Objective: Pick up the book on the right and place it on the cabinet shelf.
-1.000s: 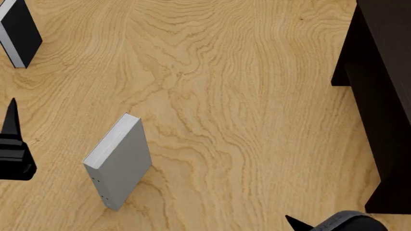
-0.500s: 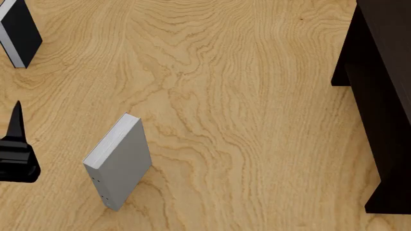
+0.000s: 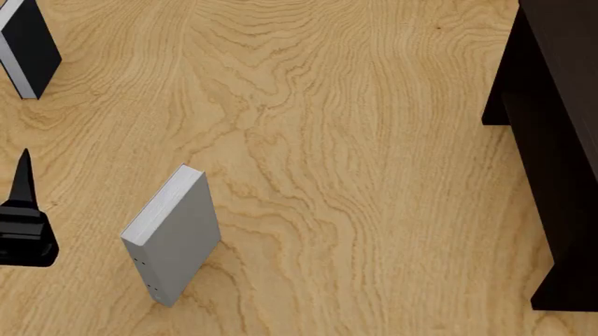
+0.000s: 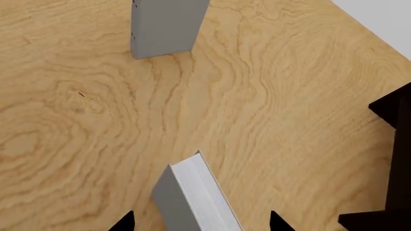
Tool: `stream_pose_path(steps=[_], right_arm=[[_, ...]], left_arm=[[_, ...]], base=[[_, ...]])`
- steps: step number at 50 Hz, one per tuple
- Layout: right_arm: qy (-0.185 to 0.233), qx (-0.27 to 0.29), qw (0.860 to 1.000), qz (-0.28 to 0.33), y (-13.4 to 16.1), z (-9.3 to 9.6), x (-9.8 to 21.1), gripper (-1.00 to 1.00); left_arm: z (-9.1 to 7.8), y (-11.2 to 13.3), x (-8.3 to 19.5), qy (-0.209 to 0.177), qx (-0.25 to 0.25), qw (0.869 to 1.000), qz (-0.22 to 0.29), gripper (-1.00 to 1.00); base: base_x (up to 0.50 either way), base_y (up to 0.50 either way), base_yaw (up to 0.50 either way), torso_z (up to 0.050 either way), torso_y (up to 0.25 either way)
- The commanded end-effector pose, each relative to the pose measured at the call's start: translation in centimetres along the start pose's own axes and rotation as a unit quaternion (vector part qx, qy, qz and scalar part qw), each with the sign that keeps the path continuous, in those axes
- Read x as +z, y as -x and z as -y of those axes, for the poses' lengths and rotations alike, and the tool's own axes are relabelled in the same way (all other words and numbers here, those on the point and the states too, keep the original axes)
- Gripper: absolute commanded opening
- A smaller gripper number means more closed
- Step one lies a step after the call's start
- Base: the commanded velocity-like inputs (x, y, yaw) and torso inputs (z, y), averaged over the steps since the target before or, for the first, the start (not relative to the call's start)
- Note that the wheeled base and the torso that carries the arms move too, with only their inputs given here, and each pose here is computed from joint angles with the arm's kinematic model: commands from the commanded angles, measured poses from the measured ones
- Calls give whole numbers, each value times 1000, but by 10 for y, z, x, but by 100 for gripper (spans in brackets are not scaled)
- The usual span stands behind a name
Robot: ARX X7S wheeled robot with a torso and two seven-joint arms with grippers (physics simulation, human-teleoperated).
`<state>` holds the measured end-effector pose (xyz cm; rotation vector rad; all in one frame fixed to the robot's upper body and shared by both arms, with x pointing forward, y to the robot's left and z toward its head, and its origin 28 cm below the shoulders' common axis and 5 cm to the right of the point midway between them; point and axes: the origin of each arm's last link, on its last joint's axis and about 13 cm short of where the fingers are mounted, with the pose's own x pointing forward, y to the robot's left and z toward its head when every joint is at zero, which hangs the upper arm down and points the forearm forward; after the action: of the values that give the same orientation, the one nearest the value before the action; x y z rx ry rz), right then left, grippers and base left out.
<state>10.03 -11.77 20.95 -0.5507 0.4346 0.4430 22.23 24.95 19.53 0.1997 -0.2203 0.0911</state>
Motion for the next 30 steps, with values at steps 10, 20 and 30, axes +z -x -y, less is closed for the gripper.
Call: stream_pose_path(steps=[10, 20, 30], right_arm=[[18, 6, 999, -31, -21, 11, -1, 100], [22, 16, 998, -50, -35, 15, -6, 100], [5, 29, 998, -62, -48, 19, -10, 100]], left_arm=[[1, 0, -2, -1, 1, 1000, -1, 100], [1, -1, -2, 0, 2, 1000, 1, 100], [0, -1, -1, -1, 4, 1000, 4, 100]], base=[[0, 0, 0, 0, 0], [0, 0, 0, 0, 0], [0, 0, 0, 0, 0]])
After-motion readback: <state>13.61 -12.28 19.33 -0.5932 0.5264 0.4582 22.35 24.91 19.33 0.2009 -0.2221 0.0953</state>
